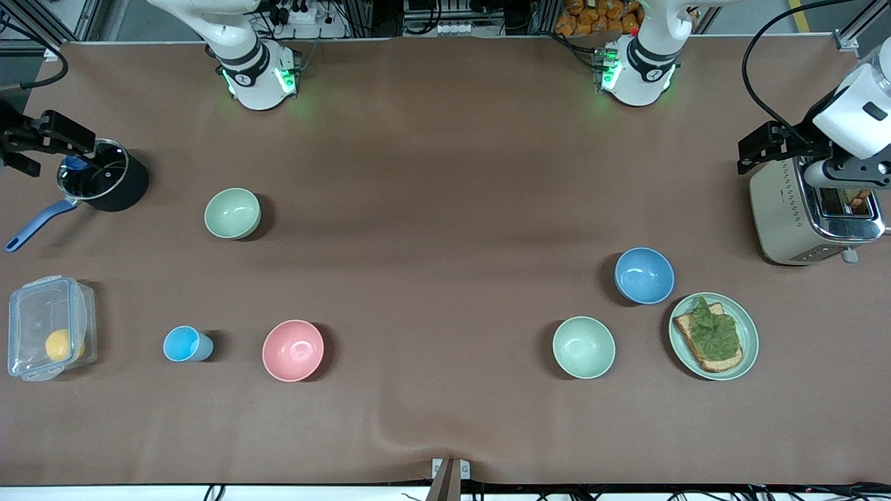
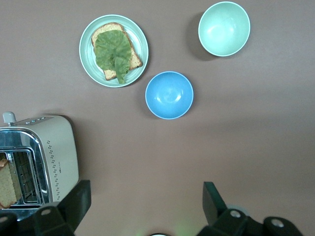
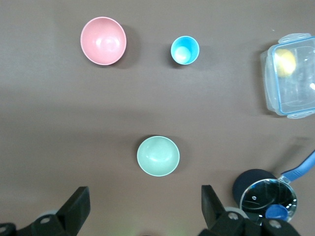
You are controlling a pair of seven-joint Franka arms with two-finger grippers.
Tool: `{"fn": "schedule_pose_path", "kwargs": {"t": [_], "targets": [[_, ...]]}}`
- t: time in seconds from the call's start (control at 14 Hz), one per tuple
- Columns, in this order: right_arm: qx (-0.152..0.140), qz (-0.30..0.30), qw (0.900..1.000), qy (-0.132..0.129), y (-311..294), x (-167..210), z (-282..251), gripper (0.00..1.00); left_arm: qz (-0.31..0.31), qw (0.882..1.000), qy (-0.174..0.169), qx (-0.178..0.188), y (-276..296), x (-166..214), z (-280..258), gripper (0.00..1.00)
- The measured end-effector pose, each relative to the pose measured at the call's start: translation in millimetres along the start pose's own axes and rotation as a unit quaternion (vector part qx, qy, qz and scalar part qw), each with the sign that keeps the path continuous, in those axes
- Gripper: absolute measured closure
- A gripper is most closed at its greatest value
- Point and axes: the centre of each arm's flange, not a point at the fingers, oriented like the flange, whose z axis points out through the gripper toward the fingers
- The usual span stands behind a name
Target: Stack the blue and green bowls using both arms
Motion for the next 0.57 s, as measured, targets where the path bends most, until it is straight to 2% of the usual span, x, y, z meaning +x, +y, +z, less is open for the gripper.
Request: {"fn": "schedule_pose_path", "kwargs": {"t": [0.57], "targets": [[-0.008,0.001,1.000,-0.007,2.0,-0.7,3.3,0.00,0.004,1.000,-0.002,0.000,4.8,1.3,2.3,0.00]]}}
